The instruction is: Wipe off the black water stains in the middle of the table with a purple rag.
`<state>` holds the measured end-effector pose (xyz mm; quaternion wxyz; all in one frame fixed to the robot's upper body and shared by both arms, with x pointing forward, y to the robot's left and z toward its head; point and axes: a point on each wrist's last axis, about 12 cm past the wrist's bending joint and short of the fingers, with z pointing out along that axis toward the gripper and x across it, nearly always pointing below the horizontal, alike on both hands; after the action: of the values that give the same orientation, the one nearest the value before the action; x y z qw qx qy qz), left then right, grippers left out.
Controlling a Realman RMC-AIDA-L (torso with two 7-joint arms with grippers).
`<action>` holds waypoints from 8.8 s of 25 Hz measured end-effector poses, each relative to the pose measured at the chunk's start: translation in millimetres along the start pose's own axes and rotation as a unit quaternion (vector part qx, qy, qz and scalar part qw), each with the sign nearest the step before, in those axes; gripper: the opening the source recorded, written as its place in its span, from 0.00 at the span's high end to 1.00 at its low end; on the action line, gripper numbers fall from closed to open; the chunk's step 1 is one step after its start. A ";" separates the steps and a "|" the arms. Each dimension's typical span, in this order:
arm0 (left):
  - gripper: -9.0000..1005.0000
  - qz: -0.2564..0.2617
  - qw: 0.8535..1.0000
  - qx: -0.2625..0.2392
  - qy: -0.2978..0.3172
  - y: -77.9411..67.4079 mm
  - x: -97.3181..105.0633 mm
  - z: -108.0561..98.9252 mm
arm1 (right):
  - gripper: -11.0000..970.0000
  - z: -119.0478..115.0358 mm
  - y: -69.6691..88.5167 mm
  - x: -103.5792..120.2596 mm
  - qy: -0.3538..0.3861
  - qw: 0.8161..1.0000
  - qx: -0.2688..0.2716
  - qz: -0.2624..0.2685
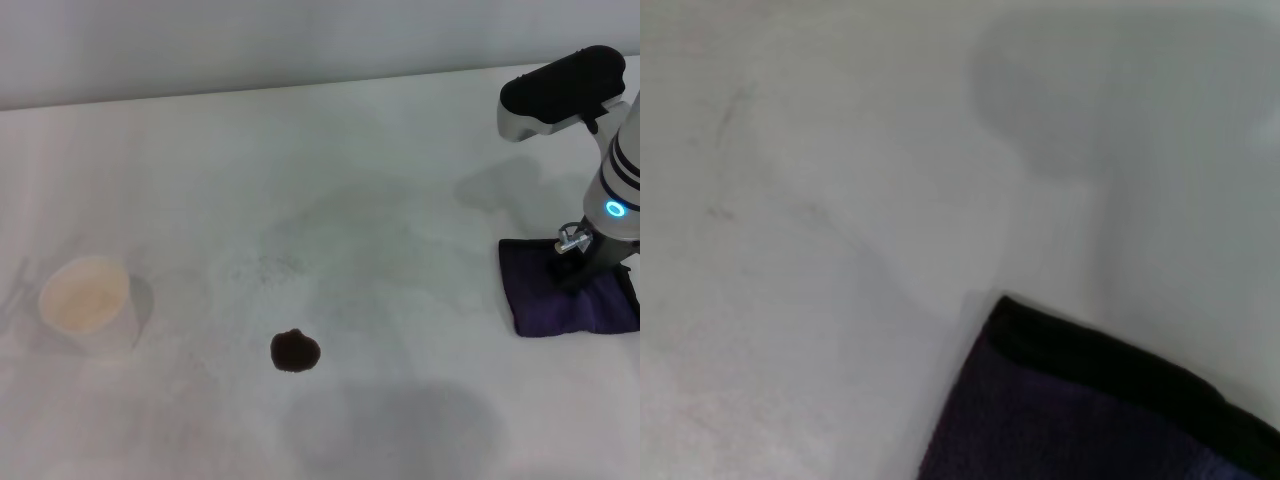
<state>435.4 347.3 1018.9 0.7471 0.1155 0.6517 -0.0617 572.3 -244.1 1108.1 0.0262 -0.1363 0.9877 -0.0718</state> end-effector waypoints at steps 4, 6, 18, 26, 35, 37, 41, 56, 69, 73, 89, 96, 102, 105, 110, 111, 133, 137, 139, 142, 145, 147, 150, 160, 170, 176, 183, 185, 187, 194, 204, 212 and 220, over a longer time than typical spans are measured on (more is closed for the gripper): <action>0.12 0.000 1.000 -0.001 0.004 0.1 0.9 1.0 | 0.96 -0.7 2.1 -0.3 -0.002 1.000 -0.007 -0.007; 0.12 -0.001 1.000 -0.001 0.004 -0.3 1.1 1.3 | 0.96 -3.2 6.3 -1.2 -0.009 1.000 -0.019 -0.018; 0.12 0.001 1.000 0.008 -0.005 -1.4 -1.5 11.2 | 0.97 -15.5 82.0 -6.5 -0.056 0.982 -0.067 -0.167; 0.12 0.011 1.000 0.020 -0.018 -1.5 -5.9 19.6 | 0.97 -29.2 158.1 -10.4 -0.098 0.947 -0.104 -0.286; 0.12 0.015 0.999 0.023 -0.022 -2.4 -6.5 17.0 | 0.97 -43.7 217.7 0.5 -0.115 0.903 -0.153 -0.385; 0.12 0.015 0.999 0.022 -0.021 -2.4 -6.3 16.0 | 0.97 -45.8 225.0 4.6 -0.110 0.895 -0.165 -0.398; 0.12 0.015 0.999 0.022 -0.021 -2.4 -6.2 15.4 | 0.97 -51.0 233.6 9.7 -0.109 0.882 -0.185 -0.419; 0.12 0.010 1.000 0.020 -0.014 -5.1 -3.4 13.9 | 0.97 -36.2 166.6 -29.3 -0.139 0.929 -0.048 -0.339; 0.12 0.010 0.999 0.027 -0.022 -6.7 -6.0 24.8 | 0.97 -31.8 160.8 -23.1 -0.116 0.928 -0.076 -0.346; 0.12 0.011 0.999 0.031 -0.026 -7.3 -7.1 29.2 | 0.97 -37.9 184.3 -13.4 -0.118 0.909 -0.125 -0.380; 0.12 0.008 0.999 0.037 -0.029 -10.5 -6.6 17.6 | 0.97 -46.8 244.6 23.9 -0.109 0.837 -0.209 -0.494; 0.12 0.007 0.999 0.041 -0.023 -12.6 -4.5 6.3 | 0.97 -43.5 250.5 31.1 -0.118 0.830 -0.218 -0.499; 0.12 0.006 0.999 0.037 -0.020 -12.3 -3.6 2.1 | 0.97 -35.6 238.2 7.9 -0.142 0.850 -0.188 -0.472; 0.12 0.006 0.999 0.036 -0.020 -11.6 -3.7 1.7 | 0.97 -35.0 228.7 -8.6 -0.161 0.860 -0.165 -0.455; 0.12 0.005 0.999 0.033 -0.021 -11.5 -3.8 2.1 | 0.97 -32.2 209.9 -29.9 -0.184 0.878 -0.118 -0.426; 0.12 0.006 0.999 0.033 -0.022 -11.4 -4.0 2.8 | 0.97 -30.5 205.9 -33.2 -0.185 0.883 -0.107 -0.418; 0.12 0.010 0.999 0.027 -0.028 -5.1 -8.1 26.7 | 0.94 -18.1 9.3 -17.3 -0.132 0.977 0.001 -0.167; 0.12 0.012 0.999 0.032 -0.032 -5.6 -9.7 34.1 | 0.93 -14.2 -6.2 -13.3 -0.128 0.981 0.006 -0.148; 0.12 0.012 0.999 0.033 -0.032 -5.5 -10.0 36.4 | 0.93 -13.0 -10.5 -12.8 -0.129 0.981 0.004 -0.144; 0.12 0.012 0.999 0.033 -0.031 -6.1 -9.9 38.7 | 0.93 -10.4 -13.7 -11.6 -0.132 0.982 -0.007 -0.139; 0.12 0.011 0.999 0.033 -0.031 -6.2 -9.8 38.8 | 0.92 -7.5 -14.3 -10.6 -0.129 0.982 -0.022 -0.134; 0.12 0.012 0.999 0.033 -0.031 -6.1 -9.9 38.8 | 0.92 -5.6 -14.2 -9.7 -0.126 0.982 -0.026 -0.136; 0.12 0.011 0.999 0.033 -0.031 -6.8 -9.7 39.0 | 0.92 -4.2 -13.0 -7.8 -0.125 0.982 -0.036 -0.135; 0.12 0.008 0.999 0.029 -0.023 -6.7 -7.4 38.9 | 0.70 -32.7 -47.5 4.4 -0.206 0.970 -0.088 -0.100; 0.12 -0.007 1.000 0.009 -0.022 -7.2 -5.2 37.4 | 0.53 -34.9 -105.7 23.8 -0.307 0.940 -0.139 -0.054; 0.12 -0.019 1.000 0.001 -0.017 -9.5 -3.0 44.2 | 0.53 -10.4 -137.5 40.8 -0.380 0.910 -0.162 -0.004; 0.12 -0.019 1.000 0.002 -0.010 -10.1 -2.0 49.6 | 0.53 15.1 -156.9 58.8 -0.458 0.873 -0.159 0.052; 0.12 -0.019 1.000 0.002 -0.010 -10.1 -1.9 49.6 | 0.53 23.6 -159.0 67.4 -0.491 0.854 -0.159 0.071; 0.12 -0.019 1.000 0.001 -0.009 -10.0 -1.6 49.3 | 0.53 32.8 -159.6 74.8 -0.520 0.836 -0.153 0.088; 0.12 -0.019 1.000 -0.001 -0.003 -9.4 0.0 47.6 | 0.53 58.3 -159.0 88.2 -0.572 0.798 -0.117 0.149; 0.12 -0.019 1.000 -0.004 0.000 -8.9 1.0 44.4 | 0.53 75.3 -143.3 98.9 -0.659 0.729 -0.049 0.181; 0.12 -0.023 0.999 -0.028 0.001 -4.9 2.7 36.5 | 0.53 74.7 -140.6 94.4 -0.668 0.726 -0.024 0.163; 0.12 -0.034 0.998 -0.049 -0.001 -3.7 3.6 36.4 | 0.53 73.2 -143.0 93.7 -0.678 0.718 0.009 0.159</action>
<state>470.0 334.6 1019.5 0.7498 0.0564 0.6569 -0.0552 525.4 -415.7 1054.1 0.7010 0.0112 0.7122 0.0362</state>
